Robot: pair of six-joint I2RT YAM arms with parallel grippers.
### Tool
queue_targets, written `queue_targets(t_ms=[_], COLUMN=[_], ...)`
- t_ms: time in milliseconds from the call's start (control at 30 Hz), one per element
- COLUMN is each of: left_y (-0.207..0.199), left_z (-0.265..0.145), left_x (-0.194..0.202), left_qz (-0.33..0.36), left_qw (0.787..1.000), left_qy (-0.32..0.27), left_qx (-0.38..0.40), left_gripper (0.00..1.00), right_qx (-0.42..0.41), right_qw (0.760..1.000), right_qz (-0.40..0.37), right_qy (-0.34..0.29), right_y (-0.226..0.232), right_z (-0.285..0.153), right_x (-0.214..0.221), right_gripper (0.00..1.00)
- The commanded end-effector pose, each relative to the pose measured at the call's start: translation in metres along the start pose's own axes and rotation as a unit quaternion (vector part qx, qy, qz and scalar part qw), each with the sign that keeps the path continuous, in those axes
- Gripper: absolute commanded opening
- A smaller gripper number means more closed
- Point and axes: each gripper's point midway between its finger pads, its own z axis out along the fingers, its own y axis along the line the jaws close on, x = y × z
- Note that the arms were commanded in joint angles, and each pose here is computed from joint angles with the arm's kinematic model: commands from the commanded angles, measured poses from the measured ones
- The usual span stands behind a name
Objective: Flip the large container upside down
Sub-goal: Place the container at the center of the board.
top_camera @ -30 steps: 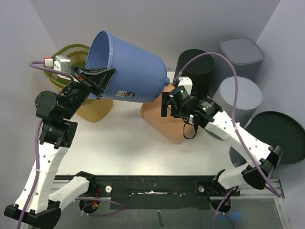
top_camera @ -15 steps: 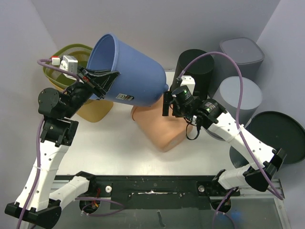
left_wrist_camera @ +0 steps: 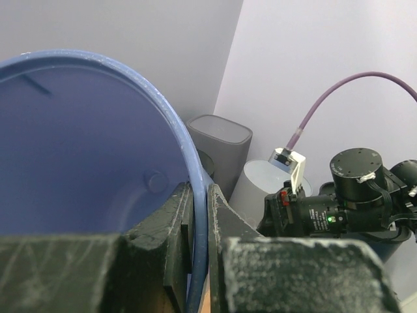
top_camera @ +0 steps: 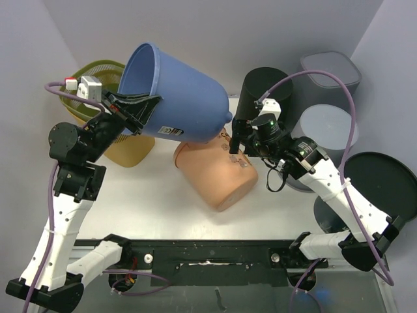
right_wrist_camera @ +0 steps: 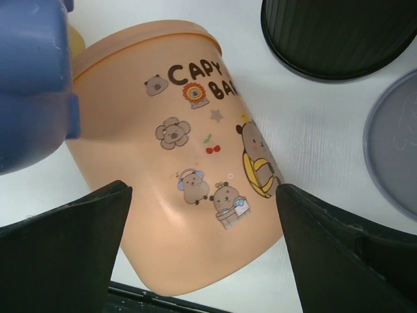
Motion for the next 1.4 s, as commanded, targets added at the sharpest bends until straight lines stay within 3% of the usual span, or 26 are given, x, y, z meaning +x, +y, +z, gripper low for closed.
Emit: queue_targets(t_ms=[0,167,433,633,867,1067,1367], left_y=[-0.036,-0.023,-0.037,-0.033,-0.037,-0.064,-0.078], left_z=[-0.018,-0.020,-0.004,0.019,0.040,0.056,0.070], left_x=[-0.096,-0.104,-0.112,-0.105,-0.081,-0.046,0.007], left_qz=[0.082,0.091,0.060,0.015,-0.051,-0.081,-0.178], left_qw=[0.986,0.983,0.979,0.977,0.974,0.973,0.958], left_qy=[-0.147,-0.158,-0.191,-0.198,-0.184,-0.146,-0.108], left_qx=[0.010,-0.032,0.028,0.071,0.123,0.161,0.198], left_gripper=[0.00,0.00,0.00,0.00,0.00,0.00,0.00], right_qx=[-0.023,-0.015,-0.019,-0.026,-0.024,-0.012,0.005], right_qw=[0.999,1.000,0.997,0.993,0.983,0.974,0.978], right_qz=[0.015,0.007,0.046,0.050,0.054,0.060,0.059], right_qy=[-0.023,-0.015,-0.063,-0.108,-0.176,-0.216,-0.203], right_y=[0.006,0.015,0.006,-0.009,-0.030,-0.044,-0.048], right_z=[-0.007,0.004,-0.005,-0.036,-0.092,-0.128,-0.120], right_x=[-0.017,-0.025,-0.049,-0.065,-0.097,-0.119,-0.114], right_gripper=[0.99,0.99,0.98,0.98,0.98,0.98,0.98])
